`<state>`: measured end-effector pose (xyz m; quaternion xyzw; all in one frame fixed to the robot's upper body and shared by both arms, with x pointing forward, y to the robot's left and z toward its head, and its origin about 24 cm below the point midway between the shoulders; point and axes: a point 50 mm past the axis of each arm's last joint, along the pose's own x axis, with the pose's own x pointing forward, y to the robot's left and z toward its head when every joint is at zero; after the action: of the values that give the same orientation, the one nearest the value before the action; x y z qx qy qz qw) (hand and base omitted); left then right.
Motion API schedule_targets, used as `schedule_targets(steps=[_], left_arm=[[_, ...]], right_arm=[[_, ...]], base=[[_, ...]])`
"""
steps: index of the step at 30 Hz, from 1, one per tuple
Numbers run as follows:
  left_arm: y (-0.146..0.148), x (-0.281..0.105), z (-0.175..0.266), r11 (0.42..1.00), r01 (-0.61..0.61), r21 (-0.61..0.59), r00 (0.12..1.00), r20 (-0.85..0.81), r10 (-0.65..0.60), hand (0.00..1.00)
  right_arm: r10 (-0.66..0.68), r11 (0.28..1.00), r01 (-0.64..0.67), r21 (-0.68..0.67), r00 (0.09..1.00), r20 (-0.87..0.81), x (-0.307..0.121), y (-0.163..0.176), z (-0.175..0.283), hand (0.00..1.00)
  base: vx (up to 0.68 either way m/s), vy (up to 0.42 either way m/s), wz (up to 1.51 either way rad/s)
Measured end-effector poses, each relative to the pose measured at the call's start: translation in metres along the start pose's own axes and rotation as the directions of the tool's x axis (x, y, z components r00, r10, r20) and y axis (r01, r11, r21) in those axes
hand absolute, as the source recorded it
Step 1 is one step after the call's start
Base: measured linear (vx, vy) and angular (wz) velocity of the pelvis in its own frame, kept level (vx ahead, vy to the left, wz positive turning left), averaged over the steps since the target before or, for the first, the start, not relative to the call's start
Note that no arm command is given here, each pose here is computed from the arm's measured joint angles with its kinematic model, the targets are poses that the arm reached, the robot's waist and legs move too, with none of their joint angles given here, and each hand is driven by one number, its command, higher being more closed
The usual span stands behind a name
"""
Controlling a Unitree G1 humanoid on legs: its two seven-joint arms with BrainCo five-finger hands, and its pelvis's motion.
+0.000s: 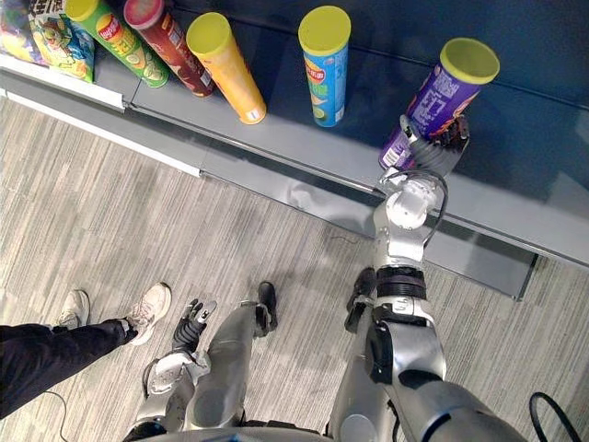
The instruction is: Put the gum and the chips on the shelf.
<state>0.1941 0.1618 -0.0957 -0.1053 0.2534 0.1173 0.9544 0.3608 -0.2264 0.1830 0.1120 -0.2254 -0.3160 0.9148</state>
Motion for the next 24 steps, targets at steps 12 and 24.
schedule_targets(steps=[12,24], left_arm=[[-0.0049,0.0001,0.0031,0.999,0.015,-0.034,1.0,0.011,-0.015,0.0],[-0.0048,0.0003,0.0033,0.999,0.019,-0.039,1.0,0.012,-0.018,0.0]], right_arm=[[-0.017,1.0,0.017,0.001,1.0,0.022,0.0056,0.0005,0.006,1.0],[0.004,1.0,-0.004,-0.009,1.0,0.022,0.0017,0.0031,0.003,0.0]], base=[[0.02,0.005,0.0],[0.02,0.001,-0.05]])
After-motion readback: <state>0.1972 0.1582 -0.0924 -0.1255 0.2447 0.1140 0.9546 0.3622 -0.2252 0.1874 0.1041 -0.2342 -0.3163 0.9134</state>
